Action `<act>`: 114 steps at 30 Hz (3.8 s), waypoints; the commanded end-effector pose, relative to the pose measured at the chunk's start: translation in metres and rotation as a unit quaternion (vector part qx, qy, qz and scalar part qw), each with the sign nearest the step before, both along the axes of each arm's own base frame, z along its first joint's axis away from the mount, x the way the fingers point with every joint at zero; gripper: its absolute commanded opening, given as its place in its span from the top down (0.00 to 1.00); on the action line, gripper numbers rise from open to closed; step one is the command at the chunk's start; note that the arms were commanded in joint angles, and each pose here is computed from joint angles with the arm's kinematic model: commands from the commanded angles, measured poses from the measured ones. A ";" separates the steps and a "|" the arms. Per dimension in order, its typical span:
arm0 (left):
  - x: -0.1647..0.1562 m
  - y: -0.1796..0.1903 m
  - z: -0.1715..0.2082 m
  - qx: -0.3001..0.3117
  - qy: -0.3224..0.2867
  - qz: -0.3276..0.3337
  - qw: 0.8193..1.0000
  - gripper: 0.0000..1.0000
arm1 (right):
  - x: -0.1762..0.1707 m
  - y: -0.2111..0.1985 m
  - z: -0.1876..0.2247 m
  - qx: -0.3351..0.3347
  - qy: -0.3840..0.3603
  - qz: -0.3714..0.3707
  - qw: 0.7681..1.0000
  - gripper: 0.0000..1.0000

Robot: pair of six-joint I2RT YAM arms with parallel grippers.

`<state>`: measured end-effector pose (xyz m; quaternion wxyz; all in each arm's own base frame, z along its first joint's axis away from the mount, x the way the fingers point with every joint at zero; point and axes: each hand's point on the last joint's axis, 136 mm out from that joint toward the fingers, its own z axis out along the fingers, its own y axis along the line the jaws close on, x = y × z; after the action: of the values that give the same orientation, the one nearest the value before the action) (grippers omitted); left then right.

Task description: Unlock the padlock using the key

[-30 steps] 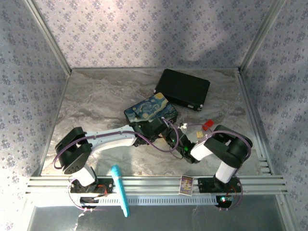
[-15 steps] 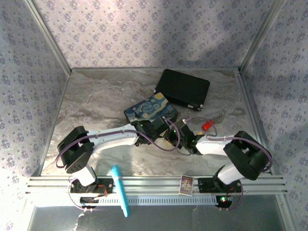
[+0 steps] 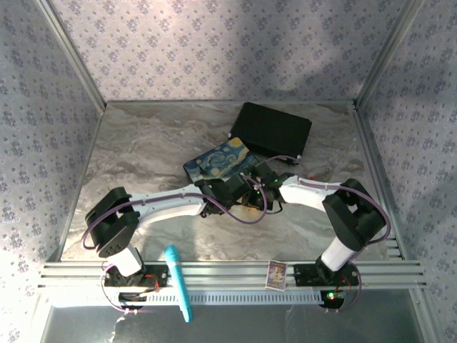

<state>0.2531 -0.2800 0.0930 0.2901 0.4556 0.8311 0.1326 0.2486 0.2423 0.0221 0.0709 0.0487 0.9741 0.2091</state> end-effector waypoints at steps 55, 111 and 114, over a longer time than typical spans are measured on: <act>-0.003 0.097 0.007 0.047 -0.075 0.209 0.974 0.00 | -0.075 -0.086 -0.012 -0.275 0.129 0.086 0.949 0.63; 0.124 0.317 0.018 -0.316 -0.258 0.438 0.801 0.00 | 0.115 -0.281 0.095 -0.275 -0.479 -0.163 0.817 0.02; 0.133 0.320 0.018 -0.329 -0.256 0.416 0.808 0.00 | 0.121 -0.281 0.089 -0.268 -0.481 -0.153 0.820 0.02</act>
<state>0.3596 0.0459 0.0798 0.4863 -0.1369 0.8564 0.1064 0.3544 -0.0420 0.0954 0.5430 0.0907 0.8301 -0.0880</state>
